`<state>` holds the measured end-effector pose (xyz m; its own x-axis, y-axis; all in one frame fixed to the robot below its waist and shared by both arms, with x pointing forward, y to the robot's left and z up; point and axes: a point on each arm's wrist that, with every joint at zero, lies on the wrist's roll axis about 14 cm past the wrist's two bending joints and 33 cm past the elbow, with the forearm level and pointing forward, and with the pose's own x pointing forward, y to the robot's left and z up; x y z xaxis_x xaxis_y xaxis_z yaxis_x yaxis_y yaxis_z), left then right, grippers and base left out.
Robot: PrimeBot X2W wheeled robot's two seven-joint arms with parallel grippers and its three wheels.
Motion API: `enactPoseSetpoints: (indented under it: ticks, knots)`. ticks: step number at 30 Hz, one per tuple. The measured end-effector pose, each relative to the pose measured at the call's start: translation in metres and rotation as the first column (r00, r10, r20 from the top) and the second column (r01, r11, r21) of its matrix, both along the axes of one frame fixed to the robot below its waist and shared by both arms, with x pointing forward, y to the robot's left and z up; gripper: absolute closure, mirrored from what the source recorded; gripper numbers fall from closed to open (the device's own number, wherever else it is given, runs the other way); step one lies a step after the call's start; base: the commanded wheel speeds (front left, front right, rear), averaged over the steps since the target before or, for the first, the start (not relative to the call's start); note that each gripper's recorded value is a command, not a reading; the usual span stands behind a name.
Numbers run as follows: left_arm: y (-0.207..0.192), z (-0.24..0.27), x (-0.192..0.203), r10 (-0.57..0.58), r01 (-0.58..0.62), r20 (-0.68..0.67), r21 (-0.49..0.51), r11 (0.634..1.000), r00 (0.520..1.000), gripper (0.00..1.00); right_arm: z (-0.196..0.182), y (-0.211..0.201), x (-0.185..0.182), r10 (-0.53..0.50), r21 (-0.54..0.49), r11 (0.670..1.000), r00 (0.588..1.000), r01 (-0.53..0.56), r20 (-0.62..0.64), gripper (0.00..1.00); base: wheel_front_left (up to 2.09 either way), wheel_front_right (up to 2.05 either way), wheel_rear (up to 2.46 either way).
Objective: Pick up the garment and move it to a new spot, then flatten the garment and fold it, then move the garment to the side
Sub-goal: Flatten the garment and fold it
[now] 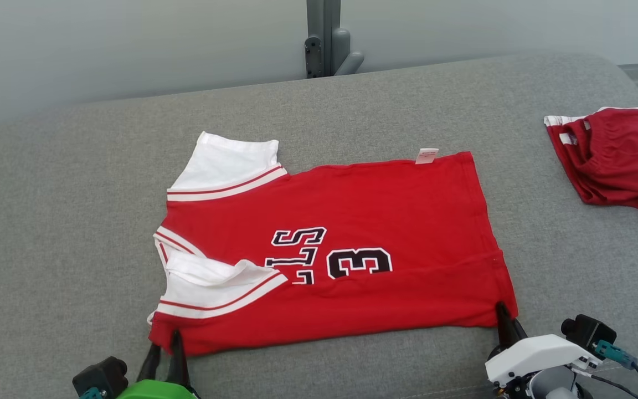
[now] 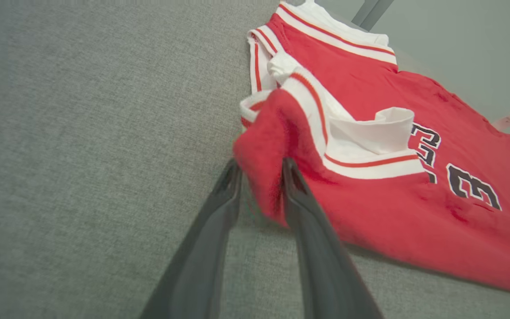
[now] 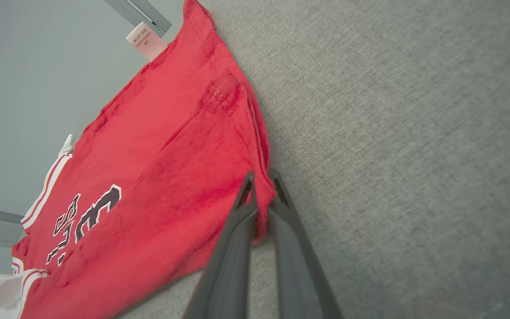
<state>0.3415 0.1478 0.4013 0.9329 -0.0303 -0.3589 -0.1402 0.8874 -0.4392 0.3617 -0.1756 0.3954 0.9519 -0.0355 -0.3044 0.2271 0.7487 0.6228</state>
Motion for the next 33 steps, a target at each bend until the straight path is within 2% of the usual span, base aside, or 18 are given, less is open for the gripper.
enactPoseSetpoints:
  ticks: [1,11,16,25,33]
  knots:
    - [0.002,0.001,-0.001,0.004,-0.004,0.001,0.007,1.0,1.0,0.0,0.0,-0.001,-0.001,-0.003,0.0,1.0,1.0,0.003,-0.001,0.0,0.0,0.0,0.0]
    - [0.024,0.025,0.002,0.033,-0.04,0.075,0.088,0.995,0.997,0.0,0.009,-0.018,-0.006,-0.037,-0.047,0.998,0.999,0.039,0.032,0.0,0.0,0.0,0.0]
    - [0.026,0.038,0.014,-0.009,-0.006,0.113,0.131,0.991,0.994,0.0,0.028,-0.025,0.0,-0.035,-0.097,0.994,0.994,0.045,0.101,0.0,0.0,0.0,0.0]
    - [0.002,0.082,0.092,-0.207,0.155,0.19,0.257,0.954,0.96,0.0,0.067,-0.019,0.028,0.074,-0.244,0.97,0.975,-0.022,0.209,0.0,0.0,0.0,0.0]
    - [-0.019,0.09,0.172,-0.304,0.245,0.132,0.34,0.908,0.943,0.0,0.094,-0.01,0.069,0.154,-0.318,0.946,0.953,-0.065,0.262,0.0,0.0,0.0,0.0]
